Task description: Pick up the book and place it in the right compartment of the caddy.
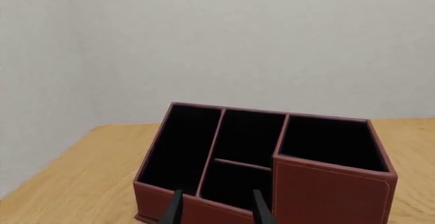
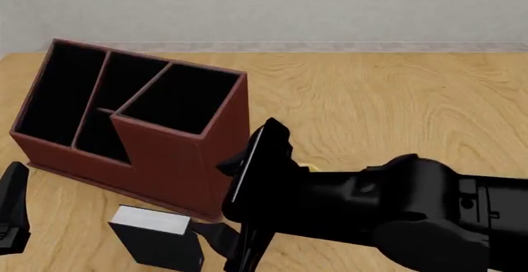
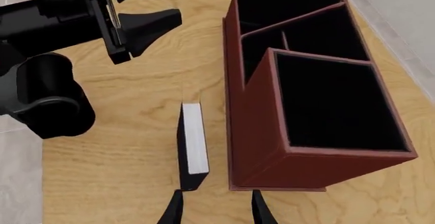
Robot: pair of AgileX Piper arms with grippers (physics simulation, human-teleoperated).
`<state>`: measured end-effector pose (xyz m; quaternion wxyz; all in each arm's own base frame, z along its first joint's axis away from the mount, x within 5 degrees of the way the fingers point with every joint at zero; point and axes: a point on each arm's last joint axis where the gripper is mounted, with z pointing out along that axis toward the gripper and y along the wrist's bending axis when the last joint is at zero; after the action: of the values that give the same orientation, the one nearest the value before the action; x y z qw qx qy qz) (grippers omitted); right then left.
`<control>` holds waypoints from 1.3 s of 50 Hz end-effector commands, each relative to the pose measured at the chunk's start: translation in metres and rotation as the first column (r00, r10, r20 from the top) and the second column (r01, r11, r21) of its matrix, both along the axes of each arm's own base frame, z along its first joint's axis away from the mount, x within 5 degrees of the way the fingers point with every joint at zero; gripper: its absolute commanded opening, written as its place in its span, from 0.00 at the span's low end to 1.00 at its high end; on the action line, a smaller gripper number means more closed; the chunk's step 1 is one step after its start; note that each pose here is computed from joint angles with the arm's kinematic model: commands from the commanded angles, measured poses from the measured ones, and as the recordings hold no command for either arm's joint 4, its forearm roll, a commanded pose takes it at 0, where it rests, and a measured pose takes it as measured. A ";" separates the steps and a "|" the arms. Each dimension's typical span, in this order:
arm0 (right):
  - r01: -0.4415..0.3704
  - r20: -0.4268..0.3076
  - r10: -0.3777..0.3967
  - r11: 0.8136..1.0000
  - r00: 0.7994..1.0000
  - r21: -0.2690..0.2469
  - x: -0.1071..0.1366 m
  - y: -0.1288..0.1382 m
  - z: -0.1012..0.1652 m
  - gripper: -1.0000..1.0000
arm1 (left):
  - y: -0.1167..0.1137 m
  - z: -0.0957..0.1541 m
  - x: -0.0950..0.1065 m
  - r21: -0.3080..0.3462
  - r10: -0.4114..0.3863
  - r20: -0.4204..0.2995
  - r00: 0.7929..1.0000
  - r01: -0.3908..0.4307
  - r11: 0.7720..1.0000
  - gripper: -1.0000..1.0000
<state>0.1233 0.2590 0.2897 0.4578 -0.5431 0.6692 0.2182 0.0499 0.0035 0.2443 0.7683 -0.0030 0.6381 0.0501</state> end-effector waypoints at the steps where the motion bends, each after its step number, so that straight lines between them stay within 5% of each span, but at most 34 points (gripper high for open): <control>1: -0.014 -0.038 0.014 1.000 0.999 -0.012 -0.001 0.019 -0.011 1.00 | 0.000 -0.002 0.000 0.001 0.007 -0.002 1.000 -0.007 1.000 1.00; 65: 0.001 -0.131 -0.012 0.997 0.991 -0.083 0.013 0.068 -0.090 1.00 | 0.003 -0.020 0.004 0.001 0.048 -0.033 0.998 -0.048 0.999 1.00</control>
<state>0.1346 0.3227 0.2102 0.3964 -0.5441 0.7042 0.2258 0.0536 0.0061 0.2269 0.7579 -0.0156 0.6487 0.0671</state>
